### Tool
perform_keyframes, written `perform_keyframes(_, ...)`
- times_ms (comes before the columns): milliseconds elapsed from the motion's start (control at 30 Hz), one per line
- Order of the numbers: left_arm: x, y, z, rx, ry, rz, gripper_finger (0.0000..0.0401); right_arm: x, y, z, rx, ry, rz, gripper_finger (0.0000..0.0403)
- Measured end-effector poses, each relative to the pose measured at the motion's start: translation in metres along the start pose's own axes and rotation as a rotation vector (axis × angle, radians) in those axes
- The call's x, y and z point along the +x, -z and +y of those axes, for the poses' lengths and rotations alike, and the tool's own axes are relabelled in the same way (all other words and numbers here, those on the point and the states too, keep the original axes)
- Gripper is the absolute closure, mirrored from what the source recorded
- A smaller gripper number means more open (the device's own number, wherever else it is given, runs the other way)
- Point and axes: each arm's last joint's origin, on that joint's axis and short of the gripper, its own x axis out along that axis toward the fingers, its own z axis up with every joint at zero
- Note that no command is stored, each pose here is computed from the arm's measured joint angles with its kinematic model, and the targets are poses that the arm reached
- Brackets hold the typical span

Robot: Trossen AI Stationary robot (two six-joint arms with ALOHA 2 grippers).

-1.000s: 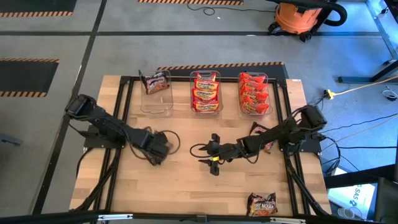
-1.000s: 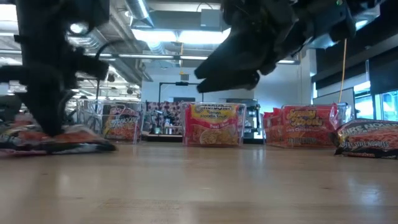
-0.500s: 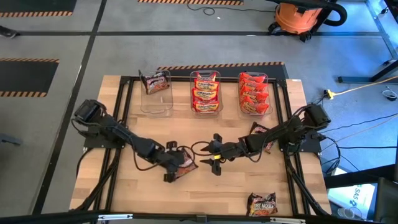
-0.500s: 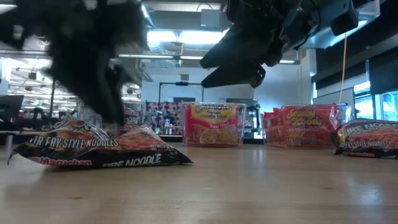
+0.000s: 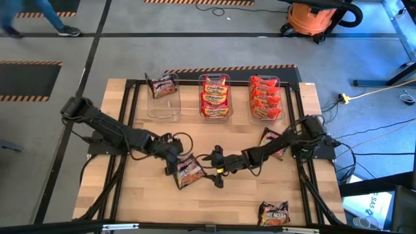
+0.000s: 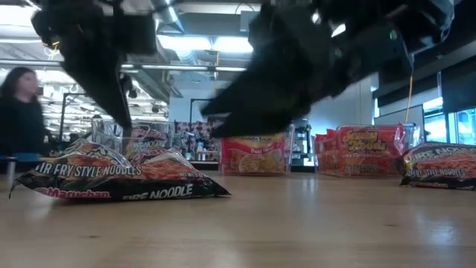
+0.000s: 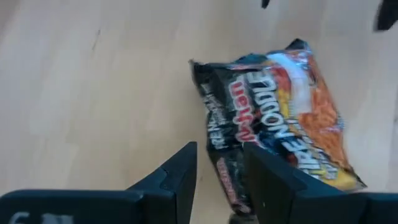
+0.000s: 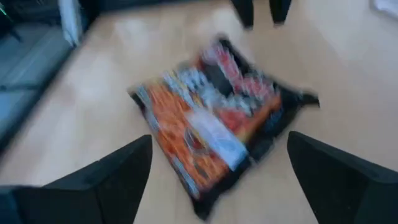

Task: Sort Maruchan noodles
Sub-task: Put the black noodle pack into the left transparent bin

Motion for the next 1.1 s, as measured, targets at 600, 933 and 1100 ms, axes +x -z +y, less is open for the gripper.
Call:
perform_keyframes(600,0.029,0.008,0.025,-0.231,0.094,0.041,0.0187,0.03,0.015,0.002,-0.13,0.018,0.049,0.0082)
perform_keyframes(933,0.051,0.013,0.038,-0.367,0.169,0.074,0.0175,0.03,0.017,0.001,-0.149,0.021,0.064,0.0082)
perform_keyframes(1100,0.069,0.014,0.035,-0.382,0.243,0.117,0.0175,0.036,0.029,-0.001,-0.153,0.024,0.084,0.0082)
